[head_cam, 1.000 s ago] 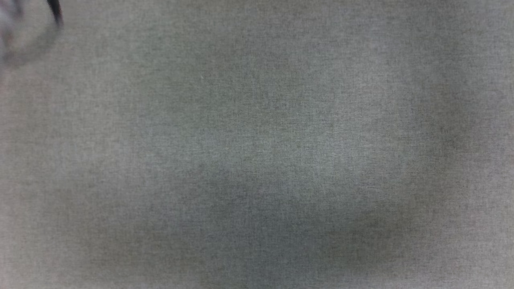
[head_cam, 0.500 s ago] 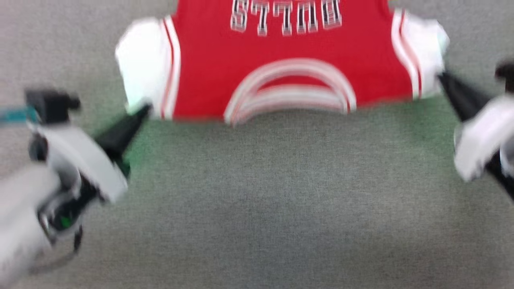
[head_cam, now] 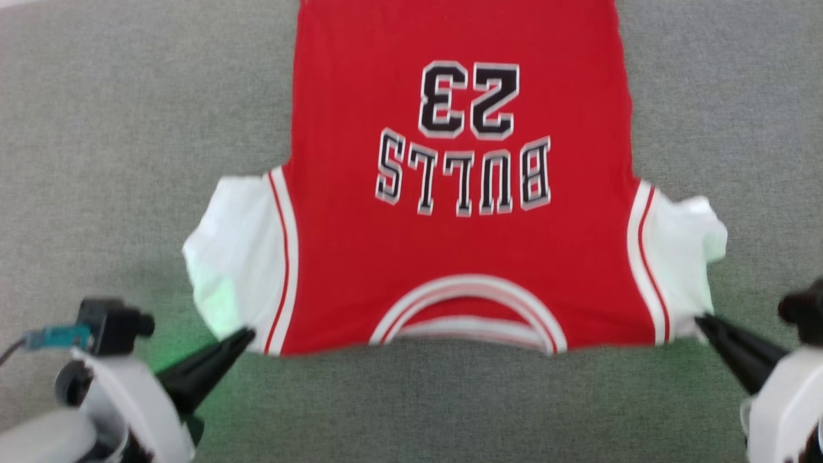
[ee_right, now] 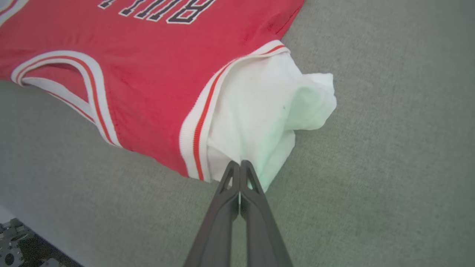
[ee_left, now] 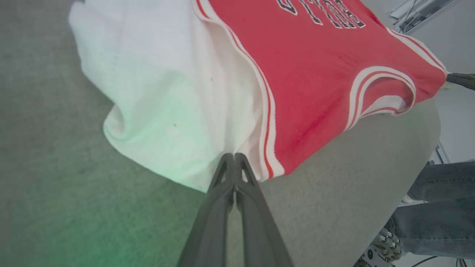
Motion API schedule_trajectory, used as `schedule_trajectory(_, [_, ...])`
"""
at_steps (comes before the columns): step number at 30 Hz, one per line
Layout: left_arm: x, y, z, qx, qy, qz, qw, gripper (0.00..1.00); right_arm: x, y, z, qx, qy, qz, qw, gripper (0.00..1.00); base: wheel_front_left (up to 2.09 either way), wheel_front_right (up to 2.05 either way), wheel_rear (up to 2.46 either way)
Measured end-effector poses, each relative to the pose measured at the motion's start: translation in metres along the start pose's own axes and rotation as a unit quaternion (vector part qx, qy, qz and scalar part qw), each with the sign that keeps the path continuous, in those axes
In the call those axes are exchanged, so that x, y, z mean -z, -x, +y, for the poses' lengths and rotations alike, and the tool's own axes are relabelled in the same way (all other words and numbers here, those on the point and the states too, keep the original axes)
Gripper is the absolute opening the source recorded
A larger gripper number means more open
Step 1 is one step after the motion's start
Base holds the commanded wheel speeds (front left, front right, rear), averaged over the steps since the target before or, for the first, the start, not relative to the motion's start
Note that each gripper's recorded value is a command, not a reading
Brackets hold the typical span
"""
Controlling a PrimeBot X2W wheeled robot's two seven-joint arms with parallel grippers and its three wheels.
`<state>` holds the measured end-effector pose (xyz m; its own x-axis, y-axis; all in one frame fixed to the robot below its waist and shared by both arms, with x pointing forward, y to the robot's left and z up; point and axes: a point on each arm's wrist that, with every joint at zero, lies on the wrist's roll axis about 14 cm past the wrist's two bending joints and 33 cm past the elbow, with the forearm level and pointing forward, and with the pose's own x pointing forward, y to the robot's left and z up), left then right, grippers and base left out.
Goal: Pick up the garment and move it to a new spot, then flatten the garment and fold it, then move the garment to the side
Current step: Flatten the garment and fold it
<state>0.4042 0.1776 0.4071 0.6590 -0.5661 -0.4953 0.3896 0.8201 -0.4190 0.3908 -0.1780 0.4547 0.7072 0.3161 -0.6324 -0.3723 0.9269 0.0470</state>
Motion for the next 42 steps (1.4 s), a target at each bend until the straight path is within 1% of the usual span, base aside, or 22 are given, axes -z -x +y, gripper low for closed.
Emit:
schedule_trajectory(5, [0.023,0.02,-0.005,-0.006,0.023,0.029,0.999,0.0,0.027,0.014,0.01,-0.007,-0.007,0.047,0.999,0.0,0.0,0.0,0.0])
schedule_trajectory(8, [0.026,0.026,-0.007,-0.013,0.026,0.03,0.999,0.0,0.033,0.017,0.018,-0.017,-0.011,0.06,0.998,0.0,0.0,0.0,0.0])
schedule_trajectory(10, [0.026,0.025,-0.01,-0.013,0.029,0.027,0.999,0.0,0.031,0.016,0.02,-0.02,-0.013,0.056,0.998,0.0,0.0,0.0,0.0])
schedule_trajectory(12, [0.029,0.023,-0.009,-0.018,0.02,0.027,0.999,0.0,0.032,0.014,0.022,-0.023,-0.014,0.059,0.998,0.0,0.0,0.0,0.0])
schedule_trajectory(13, [0.03,0.022,-0.009,-0.02,0.014,0.028,0.999,0.0,0.034,0.013,0.022,-0.024,-0.013,0.064,0.998,0.0,0.0,0.0,0.0])
schedule_trajectory(17, [0.038,0.014,-0.01,-0.021,0.018,0.037,0.999,0.0,0.039,0.003,0.024,-0.033,-0.003,0.081,0.996,0.0,0.0,0.0,0.0])
schedule_trajectory(21, [0.046,0.005,-0.006,-0.024,0.021,0.041,0.999,0.0,0.058,-0.008,0.025,-0.044,0.003,0.115,0.992,0.0,0.0,0.0,0.0])
schedule_trajectory(24, [0.051,0.0,-0.001,-0.032,0.035,0.036,0.998,0.0,0.071,-0.018,0.029,-0.054,0.004,0.133,0.99,0.0,0.0,0.0,0.0])
schedule_trajectory(28, [0.057,-0.006,0.004,-0.038,0.043,0.032,0.998,0.0,0.082,-0.029,0.028,-0.056,0.022,0.142,0.988,0.0,0.0,0.0,0.0])
schedule_trajectory(30, [0.059,-0.008,0.005,-0.039,0.047,0.03,0.998,0.0,0.085,-0.033,0.029,-0.058,0.022,0.14,0.988,0.0,0.0,0.0,0.0])
schedule_trajectory(33, [0.061,-0.011,0.008,-0.041,0.051,0.029,0.997,0.0,0.084,-0.037,0.029,-0.061,0.027,0.134,0.989,0.0,0.0,0.0,0.0])
schedule_trajectory(34, [0.062,-0.012,0.008,-0.041,0.051,0.029,0.997,0.0,0.084,-0.038,0.029,-0.061,0.03,0.13,0.989,0.02,0.0,0.0,0.0])
schedule_trajectory(35, [0.062,-0.013,0.009,-0.041,0.052,0.028,0.997,0.0,0.082,-0.038,0.029,-0.06,0.033,0.126,0.99,0.23,0.0,0.0,0.0])
schedule_trajectory(37, [0.064,-0.015,0.008,-0.04,0.054,0.027,0.997,0.0,0.079,-0.038,0.029,-0.058,0.027,0.115,0.991,1.0,0.0,0.0,0.0])
schedule_trajectory(39, [0.063,-0.016,0.007,-0.037,0.055,0.025,0.997,0.0,0.07,-0.035,0.03,-0.058,0.024,0.1,0.993,1.0,0.0,0.0,0.0])
schedule_trajectory(42, [0.061,-0.017,0.006,-0.035,0.056,0.021,0.998,0.0,0.055,-0.023,0.021,-0.045,0.02,0.082,0.995,1.0,0.0,0.0,0.0])
